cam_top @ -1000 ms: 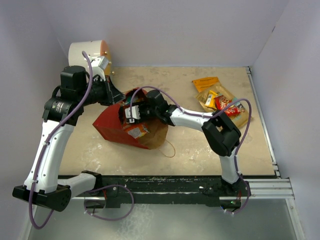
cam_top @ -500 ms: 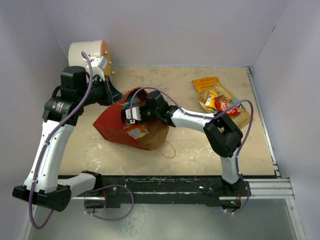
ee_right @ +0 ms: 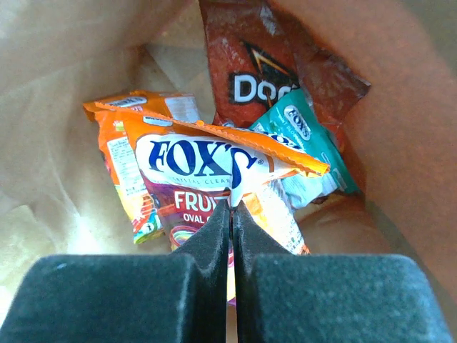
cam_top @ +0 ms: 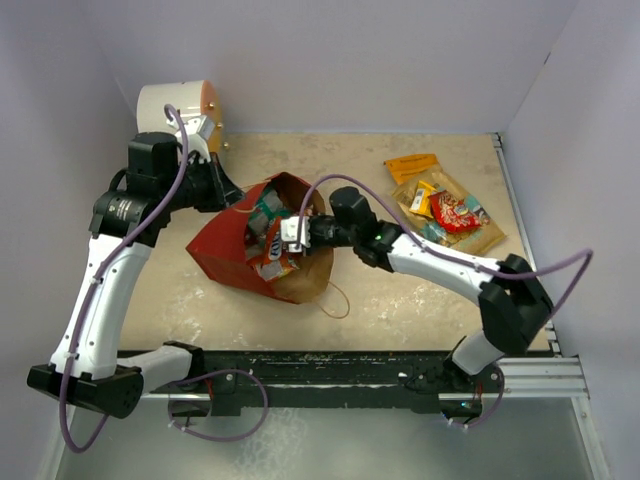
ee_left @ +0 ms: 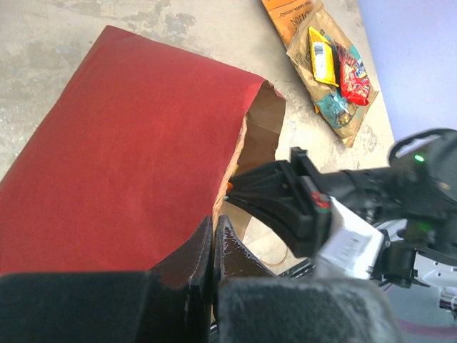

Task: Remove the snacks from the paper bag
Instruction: Take out the snack from the paper bag, then place the snack at the center of the board.

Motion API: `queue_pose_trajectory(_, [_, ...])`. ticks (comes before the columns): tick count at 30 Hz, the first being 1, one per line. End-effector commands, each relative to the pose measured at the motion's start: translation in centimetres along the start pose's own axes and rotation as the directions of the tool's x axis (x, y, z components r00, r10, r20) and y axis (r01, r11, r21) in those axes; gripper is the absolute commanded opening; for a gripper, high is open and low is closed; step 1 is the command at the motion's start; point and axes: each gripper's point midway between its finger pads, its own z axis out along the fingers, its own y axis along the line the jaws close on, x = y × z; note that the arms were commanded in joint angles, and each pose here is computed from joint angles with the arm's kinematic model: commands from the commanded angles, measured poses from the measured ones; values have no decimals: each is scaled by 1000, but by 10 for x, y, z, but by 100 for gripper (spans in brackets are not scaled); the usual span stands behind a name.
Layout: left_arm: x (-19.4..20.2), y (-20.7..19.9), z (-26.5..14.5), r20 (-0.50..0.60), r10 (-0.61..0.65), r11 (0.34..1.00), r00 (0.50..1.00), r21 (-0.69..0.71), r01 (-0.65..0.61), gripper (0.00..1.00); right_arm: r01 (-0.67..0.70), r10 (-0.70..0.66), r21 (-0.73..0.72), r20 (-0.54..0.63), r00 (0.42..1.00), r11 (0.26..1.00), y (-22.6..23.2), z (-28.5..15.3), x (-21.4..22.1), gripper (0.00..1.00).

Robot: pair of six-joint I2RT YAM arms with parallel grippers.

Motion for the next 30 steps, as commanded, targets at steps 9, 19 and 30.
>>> queue_pose_trajectory(9, [5,-5,9,-55,-98,995,994,10,99,0,-154,110,278,167,980,948,-45,-114,-100,0])
queue_pose_trajectory(19, [10,-2,16,-92,-123,992,988,2,124,0,-480,413,641,266,871,600,-70,-217,-82,0])
queue_pose_trajectory(30, [3,3,31,-85,-109,994,990,-7,109,0,-537,644,832,488,589,-139,-116,-295,67,0])
